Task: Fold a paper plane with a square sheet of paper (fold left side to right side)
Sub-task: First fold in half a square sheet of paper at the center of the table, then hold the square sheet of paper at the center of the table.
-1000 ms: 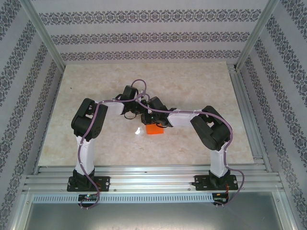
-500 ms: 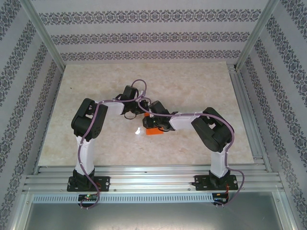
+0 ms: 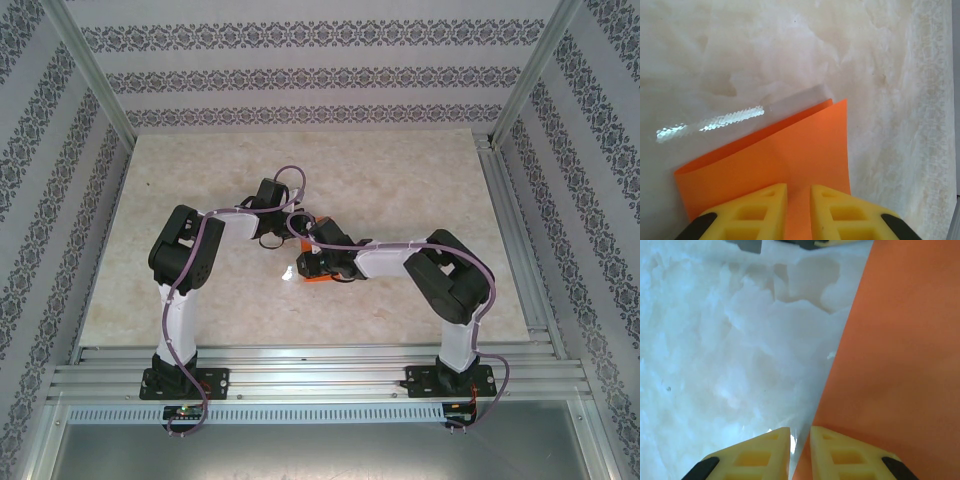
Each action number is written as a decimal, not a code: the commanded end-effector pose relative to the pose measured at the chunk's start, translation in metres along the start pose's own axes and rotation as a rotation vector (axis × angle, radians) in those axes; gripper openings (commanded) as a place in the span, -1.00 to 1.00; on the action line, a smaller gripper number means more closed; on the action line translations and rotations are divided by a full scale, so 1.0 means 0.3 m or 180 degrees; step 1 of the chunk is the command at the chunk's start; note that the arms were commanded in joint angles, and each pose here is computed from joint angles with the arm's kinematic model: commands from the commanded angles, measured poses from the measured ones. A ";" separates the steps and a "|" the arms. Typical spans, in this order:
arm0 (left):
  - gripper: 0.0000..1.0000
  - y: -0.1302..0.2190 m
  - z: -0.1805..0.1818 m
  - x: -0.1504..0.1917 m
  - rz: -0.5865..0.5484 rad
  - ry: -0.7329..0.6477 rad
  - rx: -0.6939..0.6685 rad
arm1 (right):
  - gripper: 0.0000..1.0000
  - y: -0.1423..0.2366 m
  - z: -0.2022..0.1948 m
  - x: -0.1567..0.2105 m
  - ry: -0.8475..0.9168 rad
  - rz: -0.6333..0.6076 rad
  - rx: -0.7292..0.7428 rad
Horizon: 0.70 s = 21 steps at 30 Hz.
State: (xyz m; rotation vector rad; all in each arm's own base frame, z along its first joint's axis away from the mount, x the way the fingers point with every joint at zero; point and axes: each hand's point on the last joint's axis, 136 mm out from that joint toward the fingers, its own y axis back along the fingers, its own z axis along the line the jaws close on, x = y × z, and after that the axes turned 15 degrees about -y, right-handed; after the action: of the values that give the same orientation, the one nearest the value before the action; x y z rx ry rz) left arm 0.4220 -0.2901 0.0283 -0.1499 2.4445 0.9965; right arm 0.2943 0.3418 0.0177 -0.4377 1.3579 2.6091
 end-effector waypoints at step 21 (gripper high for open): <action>-0.58 -0.032 0.078 0.137 0.0425 0.0120 -0.0327 | -0.59 0.208 -0.068 -0.084 -0.0768 0.0040 -0.0551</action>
State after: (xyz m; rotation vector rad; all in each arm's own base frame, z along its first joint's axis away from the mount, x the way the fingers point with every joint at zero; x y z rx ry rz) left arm 0.4217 -0.2909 0.0284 -0.1381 2.4346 1.0125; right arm 0.3057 0.2844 0.0762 -0.2108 1.0816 2.6599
